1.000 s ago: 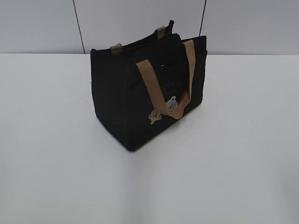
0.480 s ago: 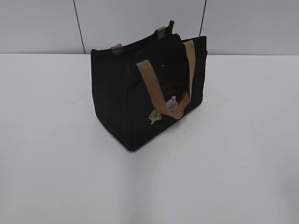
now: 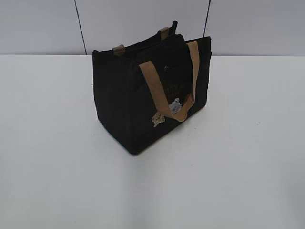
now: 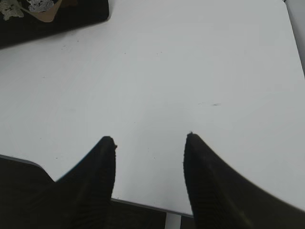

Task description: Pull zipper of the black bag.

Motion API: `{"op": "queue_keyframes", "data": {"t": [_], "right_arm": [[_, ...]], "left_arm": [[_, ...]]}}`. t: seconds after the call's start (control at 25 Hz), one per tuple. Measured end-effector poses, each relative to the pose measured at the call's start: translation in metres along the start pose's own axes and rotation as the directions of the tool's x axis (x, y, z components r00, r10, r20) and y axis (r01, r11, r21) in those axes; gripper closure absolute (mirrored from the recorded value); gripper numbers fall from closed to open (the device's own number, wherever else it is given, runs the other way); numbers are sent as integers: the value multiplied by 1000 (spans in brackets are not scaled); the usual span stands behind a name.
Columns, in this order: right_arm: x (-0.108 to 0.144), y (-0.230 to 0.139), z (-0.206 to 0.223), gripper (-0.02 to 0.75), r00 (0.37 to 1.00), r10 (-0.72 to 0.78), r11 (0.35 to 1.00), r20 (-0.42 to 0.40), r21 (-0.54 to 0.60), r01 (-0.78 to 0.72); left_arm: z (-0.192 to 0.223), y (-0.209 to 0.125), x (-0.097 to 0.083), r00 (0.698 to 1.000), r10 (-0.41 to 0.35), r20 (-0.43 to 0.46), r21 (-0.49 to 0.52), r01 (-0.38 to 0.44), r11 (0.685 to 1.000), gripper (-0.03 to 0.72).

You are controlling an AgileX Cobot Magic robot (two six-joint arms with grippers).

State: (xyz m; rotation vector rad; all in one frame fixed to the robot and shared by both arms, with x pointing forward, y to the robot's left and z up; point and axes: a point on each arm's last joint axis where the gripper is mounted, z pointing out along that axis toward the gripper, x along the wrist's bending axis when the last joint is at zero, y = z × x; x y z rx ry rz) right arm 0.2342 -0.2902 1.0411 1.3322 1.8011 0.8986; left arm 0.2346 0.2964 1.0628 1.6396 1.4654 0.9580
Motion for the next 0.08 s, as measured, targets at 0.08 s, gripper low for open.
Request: {"op": "queue_keyframes", "data": {"t": [0.08], "right_arm": [[0,0,0,377,1000,0,1000,0,0,0]], "left_arm": [[0,0,0,1000,0,0,-1,0,1000,252]]}}
